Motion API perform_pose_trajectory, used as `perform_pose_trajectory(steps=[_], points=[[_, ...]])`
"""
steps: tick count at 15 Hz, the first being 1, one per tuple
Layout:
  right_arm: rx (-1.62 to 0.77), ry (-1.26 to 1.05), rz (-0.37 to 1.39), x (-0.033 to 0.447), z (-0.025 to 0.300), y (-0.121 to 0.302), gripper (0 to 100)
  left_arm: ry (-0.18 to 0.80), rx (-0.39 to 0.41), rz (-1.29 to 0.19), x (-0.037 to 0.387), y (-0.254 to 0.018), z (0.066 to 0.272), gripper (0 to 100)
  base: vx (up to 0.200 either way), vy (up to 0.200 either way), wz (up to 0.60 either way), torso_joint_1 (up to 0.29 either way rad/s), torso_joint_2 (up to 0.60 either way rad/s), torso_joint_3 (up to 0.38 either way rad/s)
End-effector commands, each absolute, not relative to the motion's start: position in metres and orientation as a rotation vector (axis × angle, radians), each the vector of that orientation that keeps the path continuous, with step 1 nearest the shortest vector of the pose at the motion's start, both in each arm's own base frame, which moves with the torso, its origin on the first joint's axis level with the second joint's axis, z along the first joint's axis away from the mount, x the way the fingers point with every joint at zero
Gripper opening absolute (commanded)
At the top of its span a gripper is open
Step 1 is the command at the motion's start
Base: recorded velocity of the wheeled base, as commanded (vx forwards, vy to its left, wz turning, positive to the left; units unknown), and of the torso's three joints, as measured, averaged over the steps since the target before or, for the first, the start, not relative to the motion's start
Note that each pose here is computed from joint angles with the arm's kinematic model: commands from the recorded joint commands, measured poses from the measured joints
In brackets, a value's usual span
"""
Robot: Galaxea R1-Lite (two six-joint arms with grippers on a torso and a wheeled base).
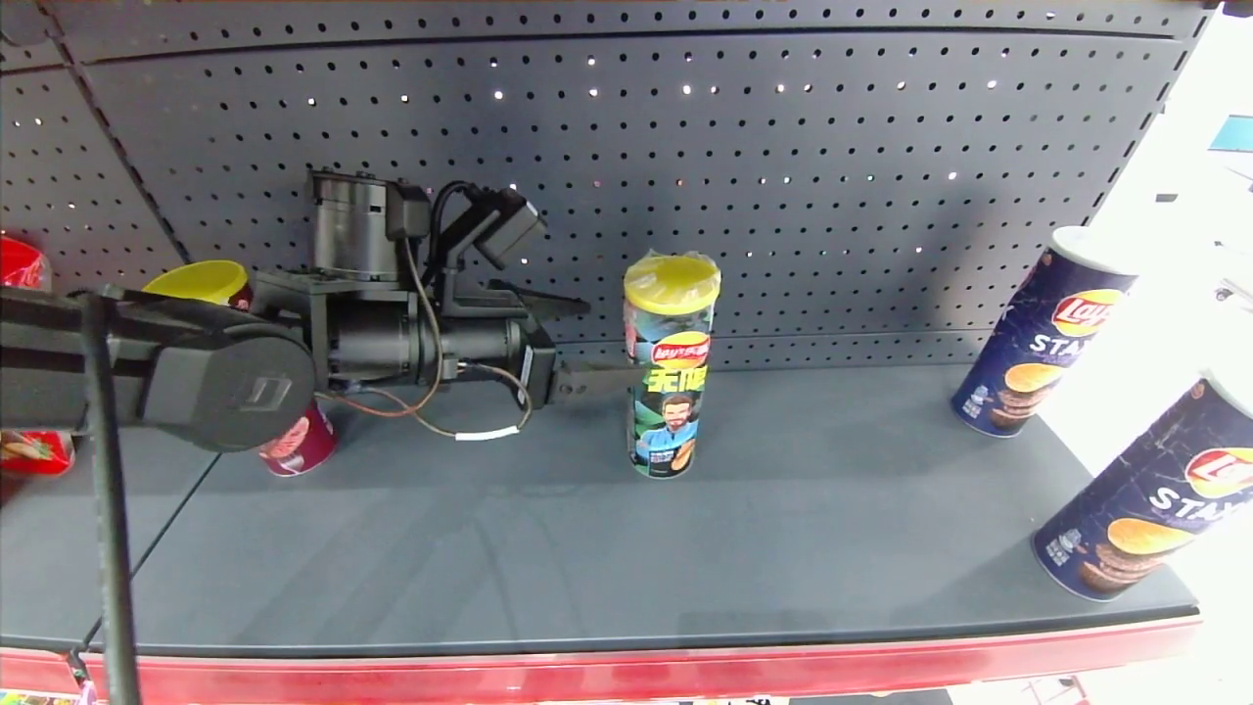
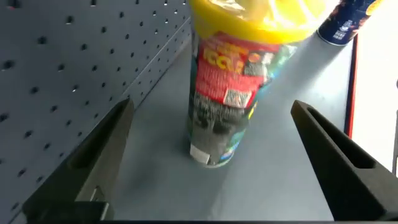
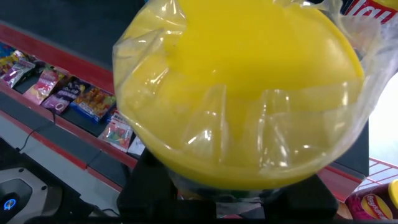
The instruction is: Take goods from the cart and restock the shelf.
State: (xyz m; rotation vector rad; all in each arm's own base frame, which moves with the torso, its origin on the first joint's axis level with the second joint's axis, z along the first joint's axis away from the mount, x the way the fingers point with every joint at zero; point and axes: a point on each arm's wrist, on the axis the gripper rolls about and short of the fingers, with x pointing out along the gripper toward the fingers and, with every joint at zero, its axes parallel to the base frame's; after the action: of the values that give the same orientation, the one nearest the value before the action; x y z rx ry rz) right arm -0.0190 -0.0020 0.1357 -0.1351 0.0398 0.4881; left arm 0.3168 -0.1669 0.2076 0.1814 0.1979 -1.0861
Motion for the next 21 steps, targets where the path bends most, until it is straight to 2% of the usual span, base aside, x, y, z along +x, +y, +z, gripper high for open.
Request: perform_pose_trajectory(steps=[1, 7, 17, 18, 21], points=[[-0.136, 0.043, 0.489, -0.019, 0.135, -0.002, 0, 0.211, 0.181, -1.098, 0.325, -0.176, 0.200, 100, 0.000, 0.000, 0.00, 0.000, 0.00, 0.000], [-0.135, 0.048, 0.489, -0.018, 0.134, -0.002, 0, 0.193, 0.185, -1.131, 0.333, -0.202, 0.199, 100, 0.000, 0.000, 0.00, 0.000, 0.00, 0.000], [-0.133, 0.050, 0.489, -0.018, 0.133, -0.002, 0, 0.183, 0.190, -1.153, 0.345, -0.222, 0.192, 100, 0.000, 0.000, 0.00, 0.000, 0.00, 0.000], [-0.133, 0.050, 0.489, -0.018, 0.133, -0.002, 0, 0.185, 0.190, -1.167, 0.342, -0.226, 0.192, 0, 0.000, 0.000, 0.00, 0.000, 0.00, 0.000], [-0.132, 0.046, 0.489, -0.019, 0.133, -0.002, 0, 0.199, 0.174, -1.186, 0.334, -0.231, 0.193, 0, 0.000, 0.000, 0.00, 0.000, 0.00, 0.000]])
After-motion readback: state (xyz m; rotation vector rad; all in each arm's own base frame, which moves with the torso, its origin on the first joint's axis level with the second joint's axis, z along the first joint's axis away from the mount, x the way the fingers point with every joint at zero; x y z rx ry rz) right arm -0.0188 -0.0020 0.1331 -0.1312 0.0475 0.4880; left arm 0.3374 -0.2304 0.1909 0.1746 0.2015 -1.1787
